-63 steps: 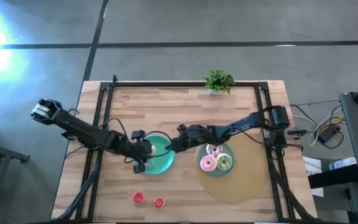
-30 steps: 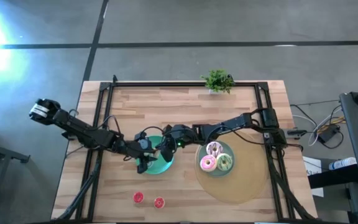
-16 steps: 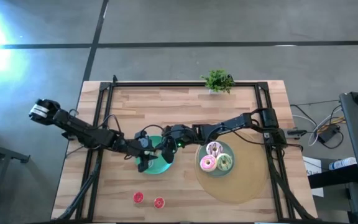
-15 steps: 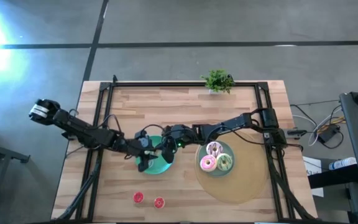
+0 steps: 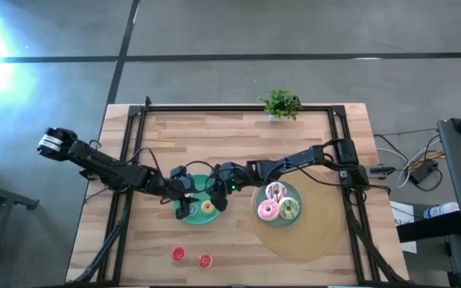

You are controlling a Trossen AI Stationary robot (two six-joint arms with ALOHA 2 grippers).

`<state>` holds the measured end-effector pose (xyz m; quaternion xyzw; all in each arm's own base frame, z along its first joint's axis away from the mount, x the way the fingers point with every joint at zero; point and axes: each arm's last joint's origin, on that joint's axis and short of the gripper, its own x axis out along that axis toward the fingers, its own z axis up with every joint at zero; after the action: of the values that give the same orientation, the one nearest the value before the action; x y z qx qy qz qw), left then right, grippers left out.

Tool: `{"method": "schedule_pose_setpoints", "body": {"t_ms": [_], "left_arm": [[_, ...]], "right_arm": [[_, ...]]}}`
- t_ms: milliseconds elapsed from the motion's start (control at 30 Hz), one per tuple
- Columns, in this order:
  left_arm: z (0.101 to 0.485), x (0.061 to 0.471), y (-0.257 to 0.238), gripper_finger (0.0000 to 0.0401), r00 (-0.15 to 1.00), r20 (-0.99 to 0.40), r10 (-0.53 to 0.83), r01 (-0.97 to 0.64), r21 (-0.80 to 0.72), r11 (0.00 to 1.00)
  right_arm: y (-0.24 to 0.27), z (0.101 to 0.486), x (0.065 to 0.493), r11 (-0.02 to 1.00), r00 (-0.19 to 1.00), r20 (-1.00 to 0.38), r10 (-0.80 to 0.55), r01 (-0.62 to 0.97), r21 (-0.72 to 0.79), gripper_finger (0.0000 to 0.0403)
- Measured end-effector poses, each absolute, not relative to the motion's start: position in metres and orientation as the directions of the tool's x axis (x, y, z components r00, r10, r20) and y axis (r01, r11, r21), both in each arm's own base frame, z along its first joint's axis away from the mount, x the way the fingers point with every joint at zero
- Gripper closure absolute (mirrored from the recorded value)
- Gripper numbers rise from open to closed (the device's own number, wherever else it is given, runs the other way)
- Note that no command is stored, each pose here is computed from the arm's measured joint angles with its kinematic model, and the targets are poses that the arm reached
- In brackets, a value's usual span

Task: Pick & Place donuts
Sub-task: Put the small red donut on the blue plate

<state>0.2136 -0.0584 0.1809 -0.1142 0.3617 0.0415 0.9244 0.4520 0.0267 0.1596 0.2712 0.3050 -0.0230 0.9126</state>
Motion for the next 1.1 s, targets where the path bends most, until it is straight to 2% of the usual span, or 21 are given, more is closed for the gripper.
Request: {"method": "schedule_pose_setpoints", "body": {"t_ms": [133,367,633,833,1100], "left_arm": [[0.177,0.210,-0.058,0.0273,0.695,-0.719,-0.004,-0.190,-0.189,0.963],[0.177,0.208,-0.060,0.0273,0.679,-0.730,-0.075,-0.169,-0.256,0.952],[0.187,0.186,-0.085,0.0273,0.636,-0.738,-0.225,-0.134,-0.393,0.910],[0.186,0.167,-0.111,0.0273,0.580,-0.763,-0.284,-0.220,-0.483,0.848],[0.195,0.151,-0.163,0.0276,0.635,-0.735,-0.237,-0.182,-0.441,0.879]], "right_arm": [[0.027,0.161,0.452,0.847,0.817,-0.563,0.124,0.209,0.489,0.0394],[0.027,0.180,0.448,0.848,0.831,-0.543,0.124,0.195,0.493,0.0394],[0.040,0.198,0.425,0.881,0.745,-0.653,0.135,0.211,0.423,0.0394],[0.051,0.202,0.401,0.907,0.649,-0.756,0.086,0.264,0.329,0.0394],[0.067,0.213,0.372,0.870,0.618,-0.786,-0.002,0.389,0.303,0.0391]]}}
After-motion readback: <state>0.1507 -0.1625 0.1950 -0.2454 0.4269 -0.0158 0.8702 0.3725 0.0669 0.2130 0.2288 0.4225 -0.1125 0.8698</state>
